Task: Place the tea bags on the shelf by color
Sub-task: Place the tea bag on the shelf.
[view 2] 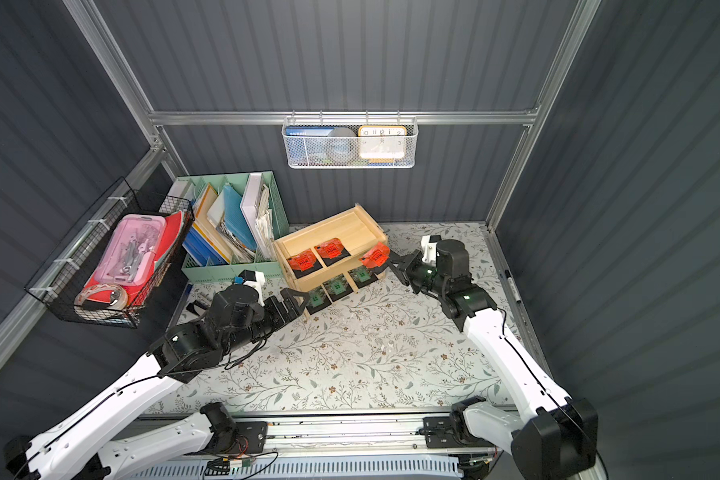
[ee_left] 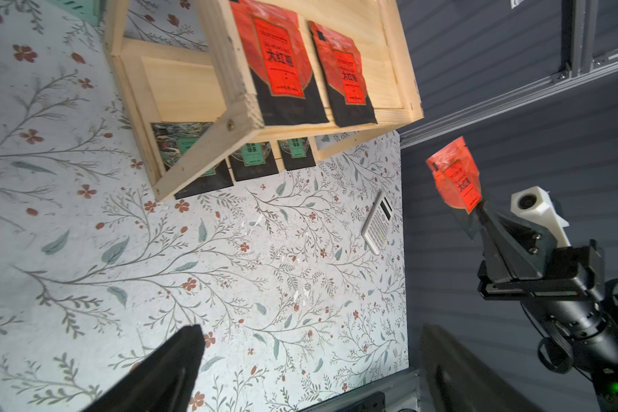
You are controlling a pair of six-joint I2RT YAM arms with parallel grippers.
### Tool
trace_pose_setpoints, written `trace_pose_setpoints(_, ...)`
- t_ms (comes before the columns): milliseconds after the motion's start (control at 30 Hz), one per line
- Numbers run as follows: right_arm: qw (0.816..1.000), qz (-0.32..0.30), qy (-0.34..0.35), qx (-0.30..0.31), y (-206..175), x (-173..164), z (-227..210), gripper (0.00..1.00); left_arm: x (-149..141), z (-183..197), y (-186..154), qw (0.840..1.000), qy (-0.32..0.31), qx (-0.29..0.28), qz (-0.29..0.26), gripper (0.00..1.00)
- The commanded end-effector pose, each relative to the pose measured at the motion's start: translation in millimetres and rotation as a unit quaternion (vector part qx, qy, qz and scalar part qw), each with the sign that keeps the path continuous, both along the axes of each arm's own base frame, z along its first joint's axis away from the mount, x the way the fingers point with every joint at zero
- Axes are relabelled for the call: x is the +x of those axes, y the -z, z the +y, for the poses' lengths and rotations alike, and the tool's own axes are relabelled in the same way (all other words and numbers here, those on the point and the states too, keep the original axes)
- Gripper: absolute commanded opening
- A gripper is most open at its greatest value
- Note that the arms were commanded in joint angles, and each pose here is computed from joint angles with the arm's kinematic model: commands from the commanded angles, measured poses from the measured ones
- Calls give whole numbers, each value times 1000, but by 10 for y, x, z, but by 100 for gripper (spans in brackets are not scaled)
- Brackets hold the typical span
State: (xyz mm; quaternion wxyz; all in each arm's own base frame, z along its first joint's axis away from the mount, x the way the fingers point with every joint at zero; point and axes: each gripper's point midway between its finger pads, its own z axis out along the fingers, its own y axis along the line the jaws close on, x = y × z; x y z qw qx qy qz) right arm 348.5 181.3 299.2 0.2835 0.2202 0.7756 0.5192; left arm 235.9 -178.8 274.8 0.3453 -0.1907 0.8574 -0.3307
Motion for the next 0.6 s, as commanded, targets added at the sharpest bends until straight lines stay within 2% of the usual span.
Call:
trace_pose_setpoints(0,1000,-22,-3,19,-175,170,59,0,-67,264,123,998,-47,25,18,100)
trace_pose_setpoints(567,999,-4,9,36,-181,814,259,0,-140,439,211,996,-75,36,26,100)
